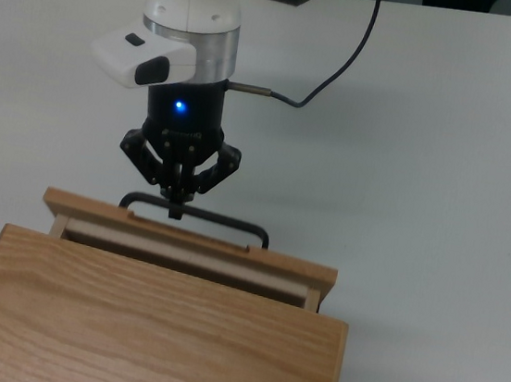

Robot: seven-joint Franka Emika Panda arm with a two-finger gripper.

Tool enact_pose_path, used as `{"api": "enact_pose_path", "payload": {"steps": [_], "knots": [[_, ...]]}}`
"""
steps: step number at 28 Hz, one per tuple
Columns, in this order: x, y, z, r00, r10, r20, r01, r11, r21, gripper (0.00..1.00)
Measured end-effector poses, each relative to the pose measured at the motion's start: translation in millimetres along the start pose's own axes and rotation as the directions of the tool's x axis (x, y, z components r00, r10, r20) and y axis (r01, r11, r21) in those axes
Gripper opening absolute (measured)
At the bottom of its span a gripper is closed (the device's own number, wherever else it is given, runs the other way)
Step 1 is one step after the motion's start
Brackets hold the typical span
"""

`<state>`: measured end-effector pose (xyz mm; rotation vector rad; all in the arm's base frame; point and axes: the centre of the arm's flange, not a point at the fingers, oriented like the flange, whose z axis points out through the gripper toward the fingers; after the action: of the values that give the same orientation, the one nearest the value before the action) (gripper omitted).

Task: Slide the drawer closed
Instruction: 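Push the drawer front with the gripper into the wooden cabinet, then pull the gripper back and up away from the closed drawer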

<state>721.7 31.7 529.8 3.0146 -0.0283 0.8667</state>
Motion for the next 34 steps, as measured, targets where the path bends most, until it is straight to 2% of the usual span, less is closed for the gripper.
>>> {"api": "enact_pose_path", "payload": {"steps": [10,25,28,31,34], "knots": [[14,11,-1,0.986,0.012,-0.169,-0.011,1.000,0.002,0.01],[15,14,0,0.984,0.009,-0.176,-0.010,1.000,-0.006,0.01],[12,21,-1,0.991,0.017,-0.132,-0.019,1.000,-0.015,0.01],[5,28,-6,0.999,0.027,-0.025,-0.028,0.999,-0.029,0.01],[-5,30,-16,0.995,0.034,0.099,-0.030,0.999,-0.041,0.01]]}}
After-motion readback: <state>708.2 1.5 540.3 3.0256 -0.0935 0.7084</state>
